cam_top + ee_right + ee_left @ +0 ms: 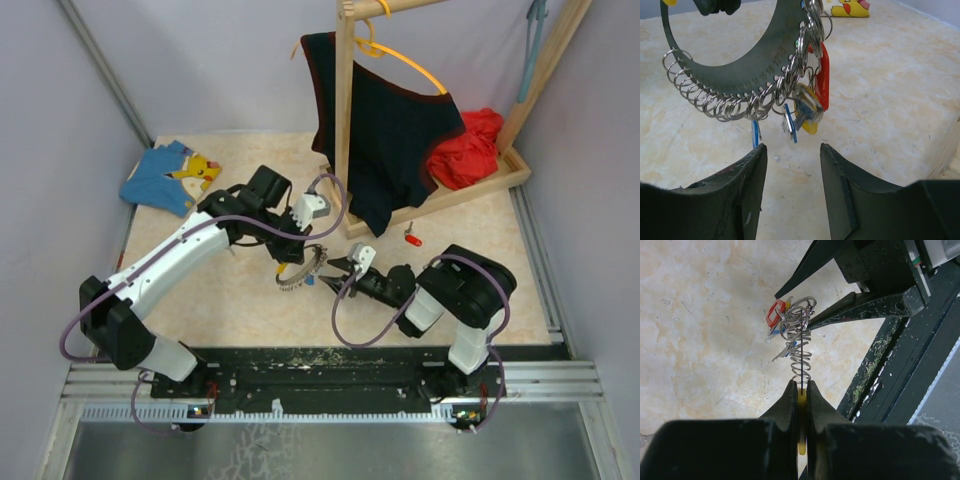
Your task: Put the keys on the keyring
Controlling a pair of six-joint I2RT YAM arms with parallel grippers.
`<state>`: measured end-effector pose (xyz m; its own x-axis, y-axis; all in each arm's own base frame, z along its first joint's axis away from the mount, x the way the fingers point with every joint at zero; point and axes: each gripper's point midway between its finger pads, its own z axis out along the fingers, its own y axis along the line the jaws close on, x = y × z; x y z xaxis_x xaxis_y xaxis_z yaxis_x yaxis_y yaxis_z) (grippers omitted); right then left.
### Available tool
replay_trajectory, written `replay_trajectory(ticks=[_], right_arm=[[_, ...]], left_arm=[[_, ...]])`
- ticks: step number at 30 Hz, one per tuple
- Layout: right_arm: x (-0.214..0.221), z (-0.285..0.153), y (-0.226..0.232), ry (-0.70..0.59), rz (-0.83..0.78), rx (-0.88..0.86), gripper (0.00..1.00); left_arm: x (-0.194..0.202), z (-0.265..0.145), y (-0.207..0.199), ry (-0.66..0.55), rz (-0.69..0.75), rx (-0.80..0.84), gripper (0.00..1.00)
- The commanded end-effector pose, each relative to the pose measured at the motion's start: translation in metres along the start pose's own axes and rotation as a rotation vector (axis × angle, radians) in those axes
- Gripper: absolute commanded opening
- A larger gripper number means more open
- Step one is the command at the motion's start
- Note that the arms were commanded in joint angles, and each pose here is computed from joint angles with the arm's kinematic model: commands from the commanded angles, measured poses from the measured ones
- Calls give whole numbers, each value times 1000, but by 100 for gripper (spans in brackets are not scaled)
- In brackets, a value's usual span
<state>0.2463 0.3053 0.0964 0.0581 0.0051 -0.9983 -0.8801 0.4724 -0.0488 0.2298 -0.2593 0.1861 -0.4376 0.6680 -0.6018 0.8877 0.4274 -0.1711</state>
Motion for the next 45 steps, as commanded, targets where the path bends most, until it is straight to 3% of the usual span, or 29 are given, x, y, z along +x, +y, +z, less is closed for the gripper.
replay_trajectory(ticks=[1,13,20,36,40,45], right_arm=[[-45,14,2,-179,-62,-24,47],[-53,14,-10,-197,-79,45,46],[-56,7,-18,-198,-109,95,52],[-71,8,-5,-238,-150,2,56],[-74,7,-4,-245,-152,-10,52],[-79,4,1,-258,-139,-44,38]], left_arm=[[-16,-12,-14,-60,57,40,0],[-10,-10,-18,-44,58,48,0],[-4,-11,-20,-25,50,48,0],[5,-5,-28,4,45,96,0],[8,-3,-31,14,44,110,0],[12,2,-32,21,45,127,0]])
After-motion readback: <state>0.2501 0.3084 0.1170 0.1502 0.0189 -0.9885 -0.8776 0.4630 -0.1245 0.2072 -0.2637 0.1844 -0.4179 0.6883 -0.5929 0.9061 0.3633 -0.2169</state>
